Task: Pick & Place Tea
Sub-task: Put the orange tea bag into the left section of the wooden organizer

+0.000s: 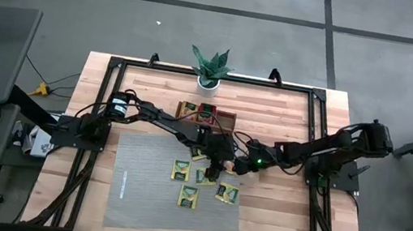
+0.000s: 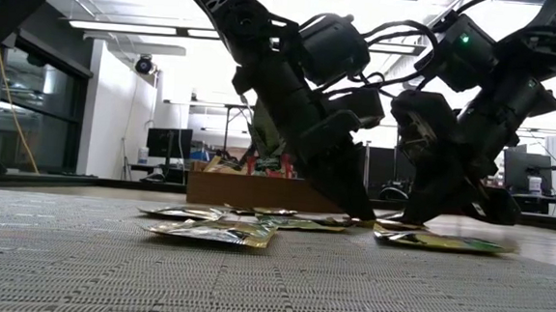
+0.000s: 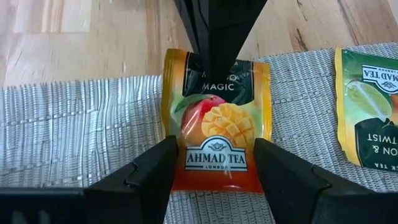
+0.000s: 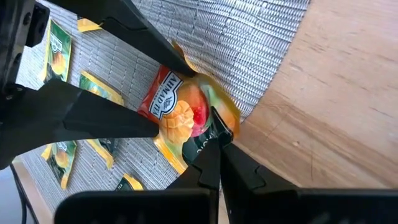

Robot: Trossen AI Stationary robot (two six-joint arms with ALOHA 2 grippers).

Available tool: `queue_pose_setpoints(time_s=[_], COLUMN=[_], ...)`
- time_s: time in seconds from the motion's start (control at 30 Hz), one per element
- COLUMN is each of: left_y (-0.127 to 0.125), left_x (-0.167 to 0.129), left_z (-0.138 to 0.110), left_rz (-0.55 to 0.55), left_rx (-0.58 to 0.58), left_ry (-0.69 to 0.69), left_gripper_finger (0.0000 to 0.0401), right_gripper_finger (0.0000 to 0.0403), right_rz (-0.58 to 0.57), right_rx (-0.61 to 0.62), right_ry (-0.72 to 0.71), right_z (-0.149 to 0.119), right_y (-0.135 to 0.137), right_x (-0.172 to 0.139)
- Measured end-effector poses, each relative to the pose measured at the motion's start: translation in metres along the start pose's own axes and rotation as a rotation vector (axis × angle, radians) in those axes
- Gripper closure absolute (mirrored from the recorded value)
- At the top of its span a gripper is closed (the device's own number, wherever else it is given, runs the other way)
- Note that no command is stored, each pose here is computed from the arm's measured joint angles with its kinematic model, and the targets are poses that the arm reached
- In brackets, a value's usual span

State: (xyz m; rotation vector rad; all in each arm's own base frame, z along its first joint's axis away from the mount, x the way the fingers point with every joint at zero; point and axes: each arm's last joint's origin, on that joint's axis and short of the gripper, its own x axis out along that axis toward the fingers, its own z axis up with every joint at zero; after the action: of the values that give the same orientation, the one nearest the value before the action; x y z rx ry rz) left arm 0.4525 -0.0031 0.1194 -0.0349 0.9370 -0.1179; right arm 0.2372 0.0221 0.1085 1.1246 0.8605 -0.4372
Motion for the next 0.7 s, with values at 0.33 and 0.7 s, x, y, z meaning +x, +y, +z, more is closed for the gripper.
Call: queue_pose_setpoints(time_s=[0.33,0.7], left_y=[0.001,0.002], left_x=[0.000,0.000], left_z=[-0.001,-0.004], left_rz=[0.053,0.062], left_rx=[-0.025,-0.056], left_ry=[0.015,0.035], left_gripper_finger=[0.0187,0.0187], right_gripper_finger=[0.0402,0.0402], right_rz=[-0.058,-0.042], right_rx=[-0.010,-0.042], right_ry=[-0.029,-0.107], right_z=[0.001,0.003], right_y=[-0.002,0.001], right_x=[-0.024,-0.054])
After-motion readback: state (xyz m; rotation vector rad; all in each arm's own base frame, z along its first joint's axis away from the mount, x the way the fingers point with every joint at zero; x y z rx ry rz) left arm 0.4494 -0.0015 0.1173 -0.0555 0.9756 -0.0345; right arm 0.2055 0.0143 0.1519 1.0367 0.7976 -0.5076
